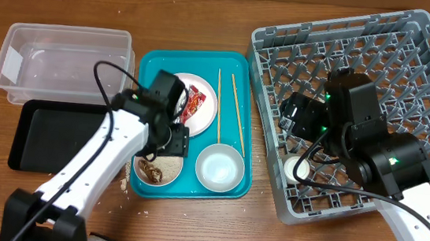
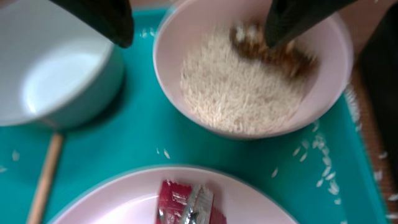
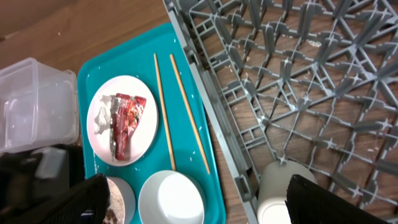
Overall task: Sort waste into correct bins and load items into the dishwasher
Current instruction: 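Grasp the pink bowl of rice scraps with the left gripper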
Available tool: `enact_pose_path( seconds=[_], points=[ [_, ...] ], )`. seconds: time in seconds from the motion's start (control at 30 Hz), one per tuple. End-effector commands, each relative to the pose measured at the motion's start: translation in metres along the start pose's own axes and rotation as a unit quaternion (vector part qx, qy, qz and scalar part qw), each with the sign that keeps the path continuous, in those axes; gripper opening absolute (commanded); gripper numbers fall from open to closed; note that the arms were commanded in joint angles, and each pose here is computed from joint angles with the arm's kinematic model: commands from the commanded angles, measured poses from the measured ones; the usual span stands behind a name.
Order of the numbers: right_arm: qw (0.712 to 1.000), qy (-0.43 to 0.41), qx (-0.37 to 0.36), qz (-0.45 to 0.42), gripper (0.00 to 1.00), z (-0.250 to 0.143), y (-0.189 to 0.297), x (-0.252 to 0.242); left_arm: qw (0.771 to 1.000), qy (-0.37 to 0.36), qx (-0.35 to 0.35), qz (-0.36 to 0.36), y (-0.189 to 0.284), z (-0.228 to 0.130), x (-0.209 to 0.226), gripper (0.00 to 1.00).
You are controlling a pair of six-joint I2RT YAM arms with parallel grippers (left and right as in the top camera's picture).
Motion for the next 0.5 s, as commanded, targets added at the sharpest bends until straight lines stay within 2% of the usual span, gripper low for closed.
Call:
enact_pose_path(
  seconds=[0.0,0.13,0.27,0.4,0.47],
  points=[
    [1.000,0.003,-0.012,0.005,0.93,0.007,0.005,0.003,1.000,0.013,-0.008,0.019,-0.029,-0.008,0.013,0.61],
    [1.000,0.003,-0.008,0.011,0.93,0.006,0.005,0.005,1.000,0.012,-0.026,0.004,-0.035,-0.001,0.009,0.56],
    [1.000,0.003,-0.002,0.011,0.93,0.003,0.003,0.005,1.000,0.011,-0.022,-0.013,-0.034,-0.001,0.002,0.56],
    [1.000,0.003,-0.001,0.010,0.94,0.003,0.003,0.005,0.999,0.005,0.003,-0.033,-0.031,-0.009,-0.005,0.41],
    [1.000,0.003,-0.001,0.010,0.94,0.003,0.003,0.005,0.999,0.008,0.006,-0.031,-0.024,-0.009,-0.006,0.41]
  ],
)
Point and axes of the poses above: each gripper's point midway between its finger pads, its own y axis back along the fingers, its own x axis along the line the jaws close on, z = x × y, the point moved 1 cm from there along y, back along the fingers, and after that the axes turned 12 degrees about y, right-handed, at the moved point
